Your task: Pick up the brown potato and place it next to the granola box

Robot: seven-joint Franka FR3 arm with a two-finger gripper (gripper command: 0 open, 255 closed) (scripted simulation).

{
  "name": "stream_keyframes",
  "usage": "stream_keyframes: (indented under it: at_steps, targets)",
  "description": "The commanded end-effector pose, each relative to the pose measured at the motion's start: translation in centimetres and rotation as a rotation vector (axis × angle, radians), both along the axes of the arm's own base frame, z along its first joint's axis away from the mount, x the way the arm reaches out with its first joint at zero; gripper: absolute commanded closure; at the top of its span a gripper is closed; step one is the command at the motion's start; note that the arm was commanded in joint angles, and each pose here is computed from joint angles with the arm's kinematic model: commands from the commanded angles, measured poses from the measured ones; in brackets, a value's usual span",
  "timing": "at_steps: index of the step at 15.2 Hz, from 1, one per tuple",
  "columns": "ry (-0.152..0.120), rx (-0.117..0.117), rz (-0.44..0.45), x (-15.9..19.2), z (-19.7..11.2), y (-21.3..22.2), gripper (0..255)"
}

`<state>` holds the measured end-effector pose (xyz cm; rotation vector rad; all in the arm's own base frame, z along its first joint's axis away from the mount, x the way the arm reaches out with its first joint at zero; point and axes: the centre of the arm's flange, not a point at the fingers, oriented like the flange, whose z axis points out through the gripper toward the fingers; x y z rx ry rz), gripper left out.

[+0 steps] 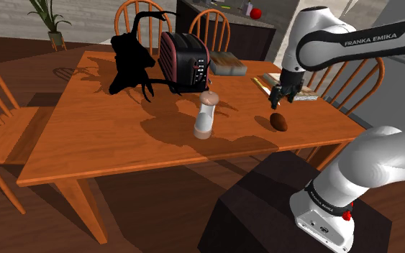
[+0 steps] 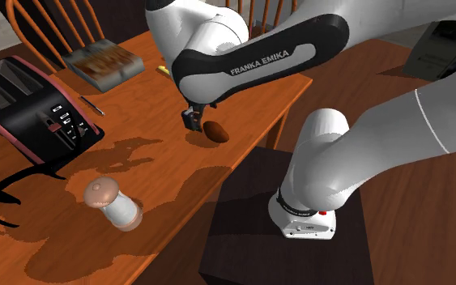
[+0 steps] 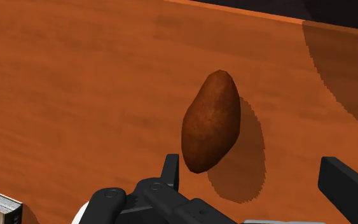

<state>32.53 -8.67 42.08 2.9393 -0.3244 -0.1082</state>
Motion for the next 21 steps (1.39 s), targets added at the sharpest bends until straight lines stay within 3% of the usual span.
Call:
stream_keyframes:
  at_steps: [1,4,11,19,20,21]
  targets:
    - [0.006,-0.015,-0.004,-0.2,-2.5,-0.8,0]
    - [0.016,-0.033,-0.011,-0.1,-5.6,-2.0,0]
    - [0.016,-0.033,-0.011,-0.5,-9.2,-2.8,0]
    - [0.016,-0.033,-0.011,-0.5,-9.5,-2.8,0]
    - [0.016,-0.033,-0.011,-0.5,-9.5,-2.8,255]
    - [0.016,-0.033,-0.011,-0.5,-9.5,-2.8,255]
